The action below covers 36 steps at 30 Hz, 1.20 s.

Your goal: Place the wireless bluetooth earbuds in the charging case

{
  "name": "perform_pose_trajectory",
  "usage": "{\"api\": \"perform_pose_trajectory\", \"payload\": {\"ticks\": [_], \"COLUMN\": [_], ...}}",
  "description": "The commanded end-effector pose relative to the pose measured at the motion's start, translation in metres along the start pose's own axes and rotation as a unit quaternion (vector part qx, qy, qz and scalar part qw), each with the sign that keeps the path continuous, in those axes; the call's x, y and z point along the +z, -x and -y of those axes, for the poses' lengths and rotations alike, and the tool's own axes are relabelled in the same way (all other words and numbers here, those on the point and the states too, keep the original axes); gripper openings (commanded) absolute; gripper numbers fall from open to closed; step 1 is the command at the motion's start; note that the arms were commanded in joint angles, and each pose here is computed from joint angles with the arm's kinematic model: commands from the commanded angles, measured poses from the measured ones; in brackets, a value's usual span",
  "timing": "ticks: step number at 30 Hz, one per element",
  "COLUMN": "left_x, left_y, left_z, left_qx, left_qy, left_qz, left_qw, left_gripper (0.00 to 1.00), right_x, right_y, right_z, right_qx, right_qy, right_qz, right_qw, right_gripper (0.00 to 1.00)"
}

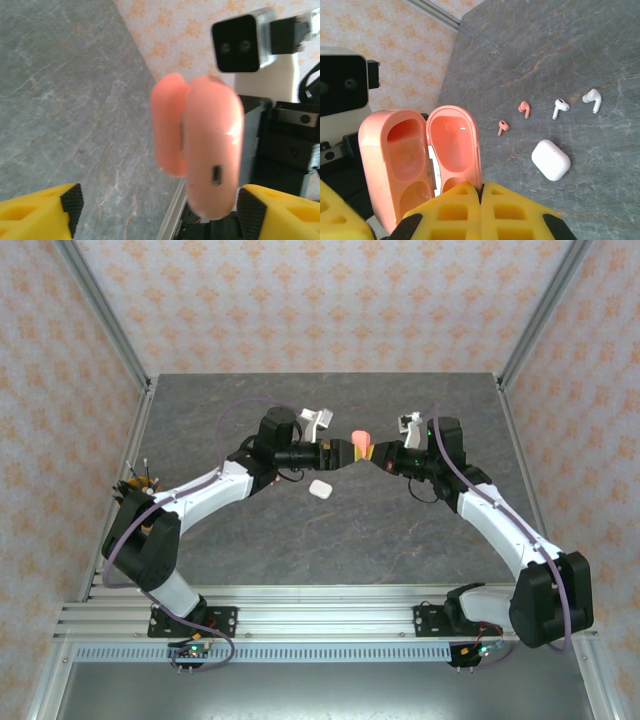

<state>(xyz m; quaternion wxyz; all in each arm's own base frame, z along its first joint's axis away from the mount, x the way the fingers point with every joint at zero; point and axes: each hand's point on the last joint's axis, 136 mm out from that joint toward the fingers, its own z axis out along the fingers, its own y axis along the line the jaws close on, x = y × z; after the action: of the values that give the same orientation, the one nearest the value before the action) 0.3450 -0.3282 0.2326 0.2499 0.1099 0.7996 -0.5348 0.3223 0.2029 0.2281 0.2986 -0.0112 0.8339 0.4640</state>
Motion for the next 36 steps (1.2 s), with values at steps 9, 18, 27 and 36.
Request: {"api": "perform_pose_trajectory", "payload": {"ticks": [9, 18, 27, 36], "left_x": [-0.048, -0.082, -0.132, -0.154], "left_y": [0.011, 0.028, 0.046, 0.057], "left_z": [-0.012, -0.061, -0.093, -0.068], "left_qx": [0.087, 0.089, 0.141, 0.197], "left_qy": [0.188, 0.373, 0.524, 0.524], "left_qz": [-0.106, -0.112, -0.082, -0.077], "left_qw": [0.973, 0.917, 0.836, 0.825], "left_gripper": [0.93, 1.00, 1.00, 1.00], "right_x": [0.001, 0.003, -0.004, -0.001], "right_y": [0.008, 0.016, 0.030, 0.035], "right_z": [0.013, 0.024, 0.031, 0.032], "right_qx": [-0.064, -0.119, -0.188, -0.244], "right_qy": [-0.064, -0.142, -0.200, -0.208], "right_qz": [-0.026, -0.044, -0.009, 0.006], "right_qw": [0.996, 0.982, 0.962, 0.947], "right_gripper": [0.00, 0.00, 0.00, 0.00]}}
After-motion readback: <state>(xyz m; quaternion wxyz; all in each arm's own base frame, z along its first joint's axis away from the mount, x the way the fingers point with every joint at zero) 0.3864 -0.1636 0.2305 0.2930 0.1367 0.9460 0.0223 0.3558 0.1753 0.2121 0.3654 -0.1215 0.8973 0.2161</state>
